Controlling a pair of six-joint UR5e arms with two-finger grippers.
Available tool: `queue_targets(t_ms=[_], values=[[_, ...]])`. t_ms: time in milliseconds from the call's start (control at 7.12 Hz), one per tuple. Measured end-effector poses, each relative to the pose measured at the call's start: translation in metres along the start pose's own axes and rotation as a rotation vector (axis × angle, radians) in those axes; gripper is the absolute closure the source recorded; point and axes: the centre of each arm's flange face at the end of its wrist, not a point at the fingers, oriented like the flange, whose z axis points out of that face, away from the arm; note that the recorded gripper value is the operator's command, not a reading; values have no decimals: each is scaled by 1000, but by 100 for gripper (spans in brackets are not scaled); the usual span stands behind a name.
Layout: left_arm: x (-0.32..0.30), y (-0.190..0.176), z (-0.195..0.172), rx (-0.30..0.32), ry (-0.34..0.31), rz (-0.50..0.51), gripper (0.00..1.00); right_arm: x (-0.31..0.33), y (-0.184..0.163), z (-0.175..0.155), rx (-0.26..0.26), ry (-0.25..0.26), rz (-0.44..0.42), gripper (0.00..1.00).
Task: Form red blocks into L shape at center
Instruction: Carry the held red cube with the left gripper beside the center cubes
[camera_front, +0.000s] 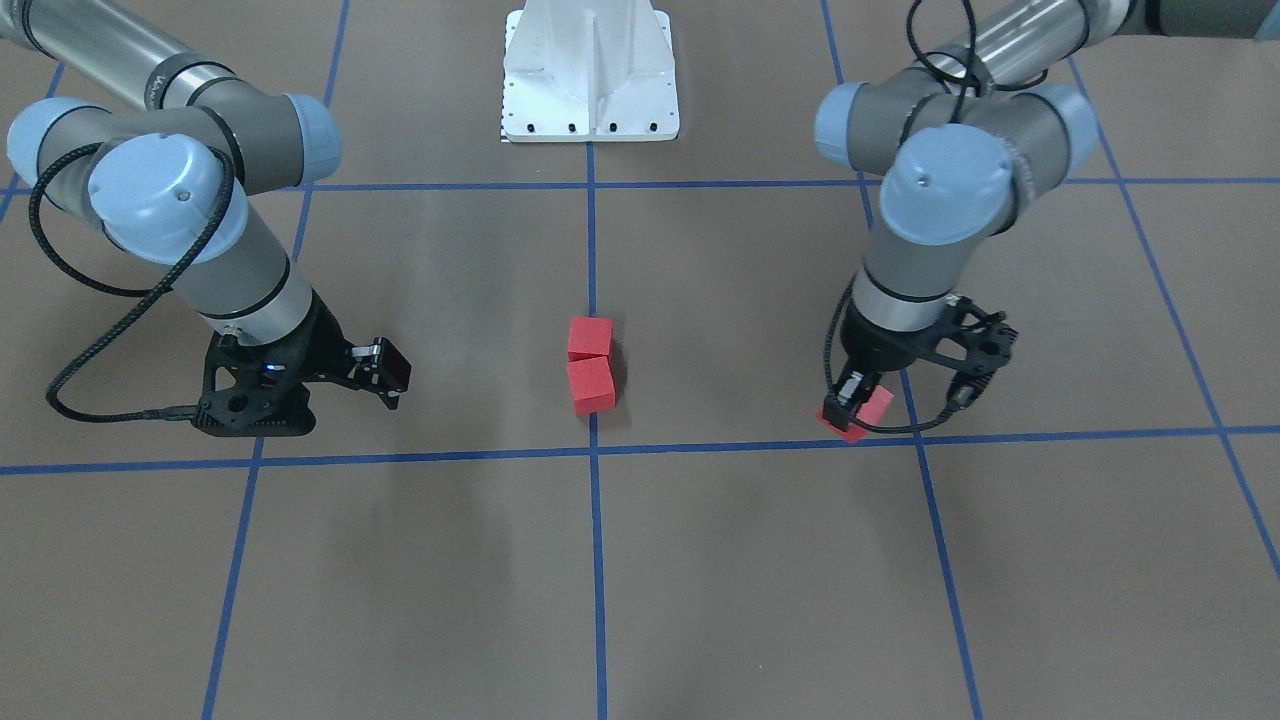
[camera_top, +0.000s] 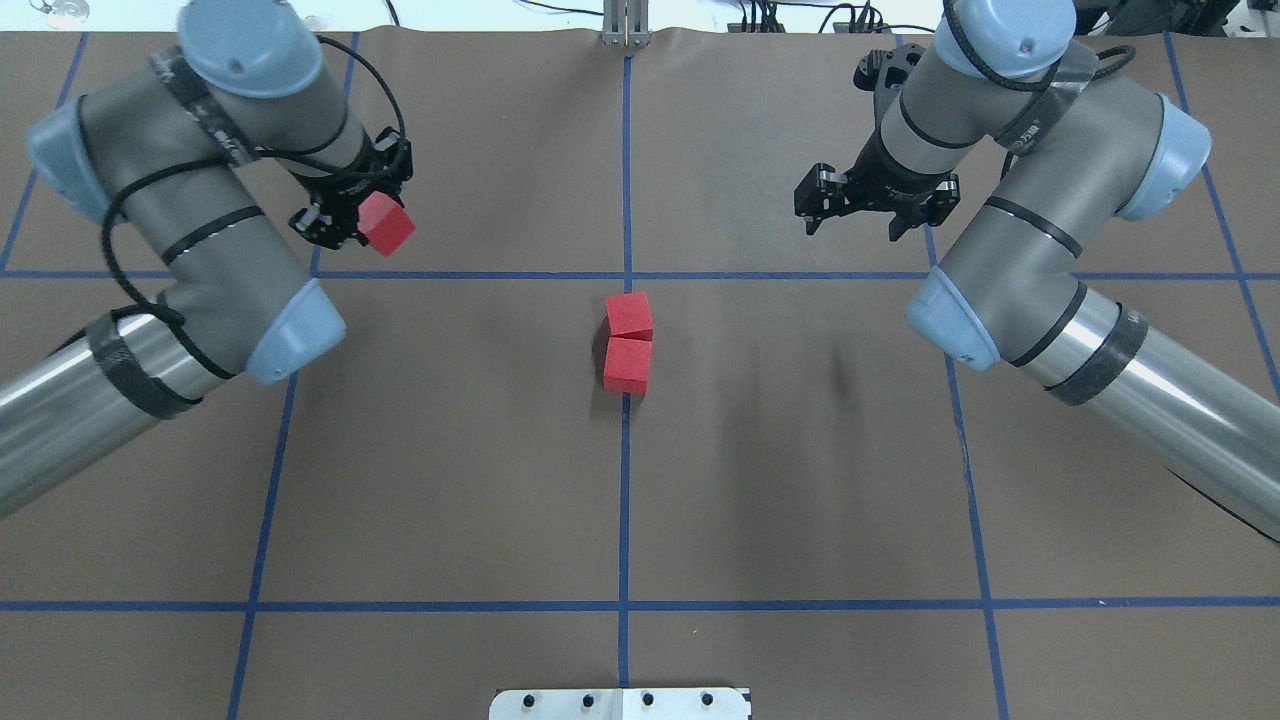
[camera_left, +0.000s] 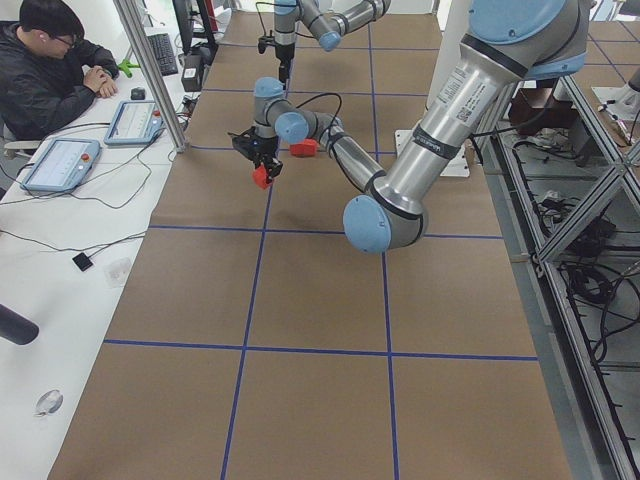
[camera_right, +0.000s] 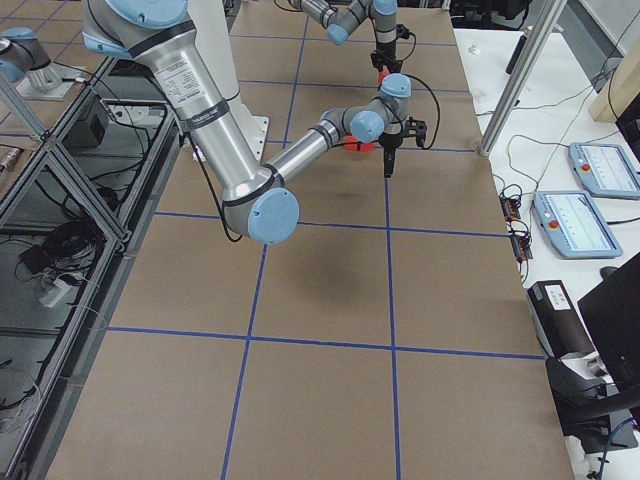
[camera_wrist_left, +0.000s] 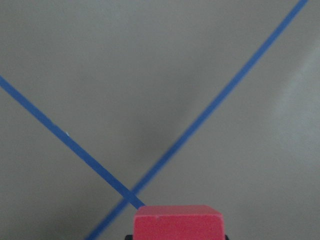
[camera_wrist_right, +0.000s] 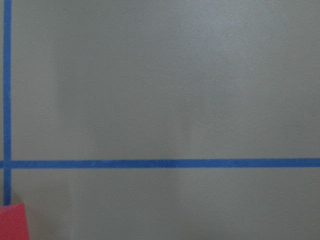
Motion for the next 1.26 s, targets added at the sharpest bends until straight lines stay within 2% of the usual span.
queue_targets(t_ms=[281,562,983,1264], values=[[35,73,21,-9,-59,-206,100,11,-1,2,9,-6,0,1],[65,128,28,3,-109,-315,100,14,-1,2,10,-7,0,1],[76,174,46,32,-150,-391,100,16,-2,2,12,-4,-6,1],[73,186,54,47,-153,-415,100,17,-3,2,13,-2,-6,1]])
